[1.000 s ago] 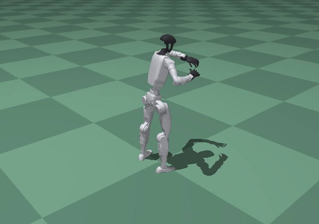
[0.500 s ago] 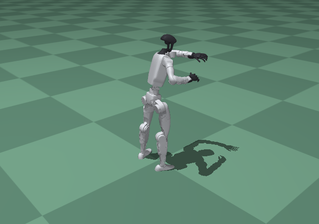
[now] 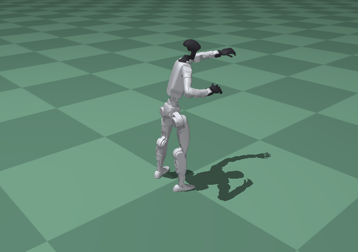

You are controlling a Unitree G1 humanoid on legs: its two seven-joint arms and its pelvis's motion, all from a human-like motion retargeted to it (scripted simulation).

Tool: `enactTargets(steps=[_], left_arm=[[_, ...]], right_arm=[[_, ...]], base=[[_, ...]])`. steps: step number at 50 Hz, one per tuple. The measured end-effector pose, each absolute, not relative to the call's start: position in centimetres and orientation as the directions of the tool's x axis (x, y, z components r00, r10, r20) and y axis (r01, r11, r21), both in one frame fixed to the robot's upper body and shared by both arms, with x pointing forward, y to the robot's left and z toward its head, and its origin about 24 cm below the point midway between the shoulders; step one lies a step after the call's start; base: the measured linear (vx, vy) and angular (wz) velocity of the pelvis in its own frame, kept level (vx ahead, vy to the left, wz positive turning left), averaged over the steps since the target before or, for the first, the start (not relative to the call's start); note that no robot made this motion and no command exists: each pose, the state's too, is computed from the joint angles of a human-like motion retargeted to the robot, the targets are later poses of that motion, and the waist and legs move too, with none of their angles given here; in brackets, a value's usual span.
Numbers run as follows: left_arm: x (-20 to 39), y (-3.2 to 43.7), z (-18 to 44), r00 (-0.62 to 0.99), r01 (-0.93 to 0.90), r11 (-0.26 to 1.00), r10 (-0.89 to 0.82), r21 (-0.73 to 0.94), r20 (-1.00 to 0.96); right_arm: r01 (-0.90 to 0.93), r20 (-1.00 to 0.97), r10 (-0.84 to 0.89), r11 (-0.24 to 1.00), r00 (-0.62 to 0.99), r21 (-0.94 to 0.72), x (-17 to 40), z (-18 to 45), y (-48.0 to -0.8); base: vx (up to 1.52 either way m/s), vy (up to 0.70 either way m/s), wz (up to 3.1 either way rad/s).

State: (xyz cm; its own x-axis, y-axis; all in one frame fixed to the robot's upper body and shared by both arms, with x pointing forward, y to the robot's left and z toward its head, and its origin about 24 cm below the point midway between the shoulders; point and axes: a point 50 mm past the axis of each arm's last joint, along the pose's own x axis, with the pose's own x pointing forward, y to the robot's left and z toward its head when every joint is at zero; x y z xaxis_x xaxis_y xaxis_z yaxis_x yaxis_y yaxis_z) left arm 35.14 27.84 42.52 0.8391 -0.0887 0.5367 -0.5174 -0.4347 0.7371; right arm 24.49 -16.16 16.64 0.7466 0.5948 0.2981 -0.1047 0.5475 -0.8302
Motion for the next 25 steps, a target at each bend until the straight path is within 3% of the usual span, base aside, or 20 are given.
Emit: enactTargets(steps=[6,10,13,17,21,25], left_arm=[[33.2,10.8,41.4,0.591,-0.713,-0.242,-0.713,0.658,0.379],[29.4,6.3,36.3,0.386,-0.675,-0.131,-0.901,0.726,0.196],[28.4,8.3,32.8,0.395,-0.582,-0.16,-0.912,0.797,0.106],[30.3,15.3,30.0,0.632,-0.426,-0.299,-0.774,0.854,0.045],[32.6,25.1,30.5,0.897,-0.296,-0.449,-0.435,0.843,0.083],[32.8,34.1,33.2,0.972,-0.211,-0.538,-0.027,0.816,0.233]], right_arm=[[-0.138,0.237,0.545,0.559,0.805,-0.817,24.6,15.3,-17.3],[-0.126,0.228,0.524,0.555,0.821,-0.822,24.6,15.2,-17.8],[-0.102,0.252,0.527,0.552,0.811,-0.827,24.3,15.7,-17.9],[-0.074,0.301,0.556,0.553,0.775,-0.83,23.9,16.7,-17.4],[-0.049,0.348,0.589,0.553,0.729,-0.832,23.5,17.8,-16.7],[-0.004,0.389,0.614,0.538,0.687,-0.843,23.4,18.8,-16.1]], base=[[0.02,0.0,0.43],[0.01,0.0,0.05],[0.05,0.01,-0.25],[0.04,0.0,-0.43],[0.02,-0.03,-0.4],[0.0,-0.01,-0.06]])
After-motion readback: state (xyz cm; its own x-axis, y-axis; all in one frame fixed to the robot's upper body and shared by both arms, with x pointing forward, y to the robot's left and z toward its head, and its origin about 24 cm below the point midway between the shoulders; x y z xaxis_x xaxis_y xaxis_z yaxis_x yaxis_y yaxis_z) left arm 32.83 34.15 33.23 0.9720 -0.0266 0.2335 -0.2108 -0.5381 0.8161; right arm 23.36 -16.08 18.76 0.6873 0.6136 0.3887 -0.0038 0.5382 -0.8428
